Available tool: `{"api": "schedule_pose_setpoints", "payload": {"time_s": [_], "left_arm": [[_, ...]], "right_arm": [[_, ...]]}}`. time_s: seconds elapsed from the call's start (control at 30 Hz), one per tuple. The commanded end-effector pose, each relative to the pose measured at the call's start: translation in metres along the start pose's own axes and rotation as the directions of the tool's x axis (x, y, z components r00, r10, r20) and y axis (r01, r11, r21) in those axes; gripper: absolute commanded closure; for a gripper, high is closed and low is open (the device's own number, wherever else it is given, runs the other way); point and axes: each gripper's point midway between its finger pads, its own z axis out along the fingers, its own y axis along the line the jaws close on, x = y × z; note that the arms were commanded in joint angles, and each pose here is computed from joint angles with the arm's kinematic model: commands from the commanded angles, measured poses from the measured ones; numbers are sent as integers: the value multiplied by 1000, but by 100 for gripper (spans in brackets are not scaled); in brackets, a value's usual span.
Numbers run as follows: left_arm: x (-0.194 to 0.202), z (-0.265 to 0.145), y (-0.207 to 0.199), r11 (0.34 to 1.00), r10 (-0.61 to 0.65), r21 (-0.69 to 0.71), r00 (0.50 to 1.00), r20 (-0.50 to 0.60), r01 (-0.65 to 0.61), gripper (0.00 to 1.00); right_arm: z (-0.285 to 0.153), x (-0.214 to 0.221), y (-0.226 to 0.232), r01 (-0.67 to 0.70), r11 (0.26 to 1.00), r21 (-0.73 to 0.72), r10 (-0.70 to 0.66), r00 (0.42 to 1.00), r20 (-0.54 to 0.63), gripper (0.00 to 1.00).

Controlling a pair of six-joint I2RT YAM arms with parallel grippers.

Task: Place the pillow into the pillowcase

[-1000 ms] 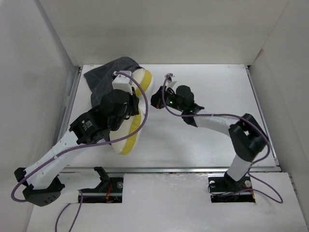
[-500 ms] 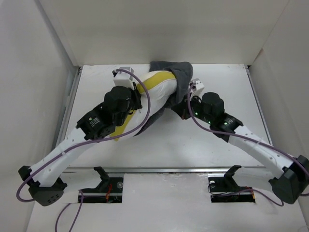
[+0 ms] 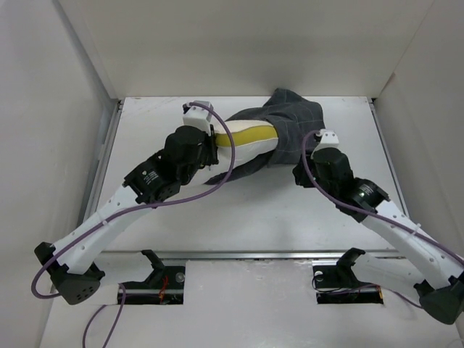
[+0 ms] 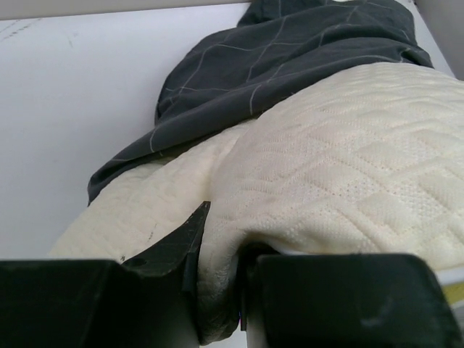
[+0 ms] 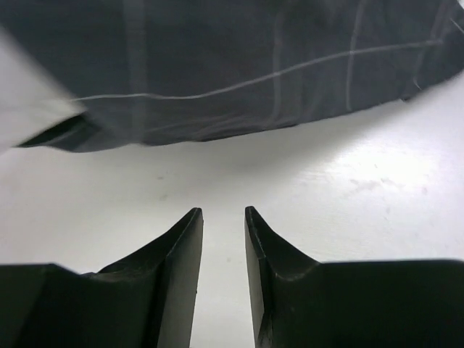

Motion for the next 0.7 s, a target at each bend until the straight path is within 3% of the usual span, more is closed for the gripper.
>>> {"api": "schedule_pose_setpoints", "payload": {"time_s": [0.0, 0.07, 0.17, 0.3, 0.4, 0.6, 0.67], "left_arm": [[-52, -8, -20, 990, -102, 108, 983, 152, 86, 100], [-53, -6, -26, 988, -103, 133, 984, 147, 83, 100], [-52, -6, -40, 983, -96, 167, 986, 135, 73, 100], [-51, -7, -43, 983, -85, 174, 987, 135, 61, 100], [-55, -11, -44, 980, -94, 189, 985, 146, 66, 100], [-60, -18, -43, 978, -104, 197, 981, 161, 72, 100], [-63, -21, -42, 977, -109, 200, 980, 169, 74, 100]], "right_arm": [[-34, -46, 37, 43, 974, -223, -14, 991, 130, 64], [-46, -43, 65, 112, 918, -381, -64, 989, 137, 63], [-46, -51, 75, 107, 904, -414, -35, 983, 178, 56], [-25, -76, 52, 15, 974, -228, 39, 972, 233, 37], [-11, -95, 45, -40, 990, -137, 77, 958, 276, 31], [31, -115, 33, -105, 992, 71, 76, 942, 328, 31], [42, -116, 36, -98, 992, 83, 65, 941, 333, 39]]}}
